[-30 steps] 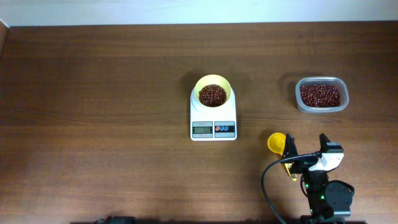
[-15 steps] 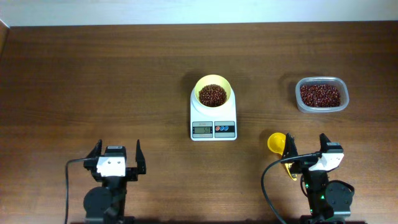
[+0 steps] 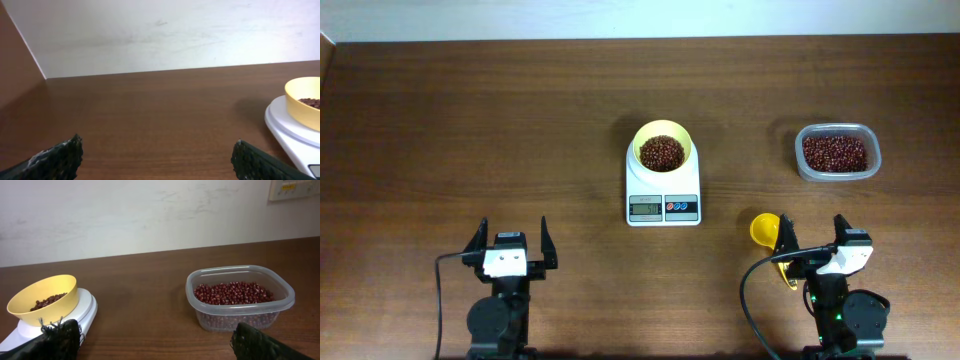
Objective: Scoop item into bowl and weigh 50g on scale
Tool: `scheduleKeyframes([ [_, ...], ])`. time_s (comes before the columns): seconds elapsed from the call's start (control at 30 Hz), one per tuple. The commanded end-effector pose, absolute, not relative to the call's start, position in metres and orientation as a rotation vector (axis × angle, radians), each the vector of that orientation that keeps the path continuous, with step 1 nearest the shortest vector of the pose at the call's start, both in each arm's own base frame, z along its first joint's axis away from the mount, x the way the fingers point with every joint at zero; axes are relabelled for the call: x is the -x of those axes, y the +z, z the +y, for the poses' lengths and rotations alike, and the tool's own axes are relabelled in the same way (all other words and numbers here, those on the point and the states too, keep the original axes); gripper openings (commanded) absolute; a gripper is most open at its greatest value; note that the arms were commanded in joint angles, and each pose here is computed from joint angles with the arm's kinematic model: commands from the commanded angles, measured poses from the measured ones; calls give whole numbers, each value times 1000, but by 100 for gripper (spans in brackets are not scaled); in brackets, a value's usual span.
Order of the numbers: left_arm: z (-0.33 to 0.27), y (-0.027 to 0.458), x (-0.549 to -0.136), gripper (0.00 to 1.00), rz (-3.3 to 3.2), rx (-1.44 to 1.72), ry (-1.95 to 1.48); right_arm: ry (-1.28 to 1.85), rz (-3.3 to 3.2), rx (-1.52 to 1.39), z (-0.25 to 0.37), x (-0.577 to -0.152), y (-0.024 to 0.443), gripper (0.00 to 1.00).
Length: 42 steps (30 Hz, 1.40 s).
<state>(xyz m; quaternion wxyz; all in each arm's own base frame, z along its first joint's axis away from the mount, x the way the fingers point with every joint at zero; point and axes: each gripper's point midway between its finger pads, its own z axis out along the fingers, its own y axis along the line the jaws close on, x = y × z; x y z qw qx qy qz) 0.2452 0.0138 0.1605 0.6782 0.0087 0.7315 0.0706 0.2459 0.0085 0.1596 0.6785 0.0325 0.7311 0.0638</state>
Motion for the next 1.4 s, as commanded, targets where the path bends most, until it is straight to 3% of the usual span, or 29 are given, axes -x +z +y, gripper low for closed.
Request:
scheduleKeyframes([
  [0.0, 2, 161, -246, 99, 1629, -69, 95, 140, 1645, -76, 8, -246, 157, 99],
  [0.27, 12, 157, -246, 99, 1647, 38, 21, 140, 1645, -76, 8, -246, 157, 99],
  [1.37, -3, 156, -246, 99, 1651, -21, 6, 140, 1645, -76, 8, -246, 157, 99],
])
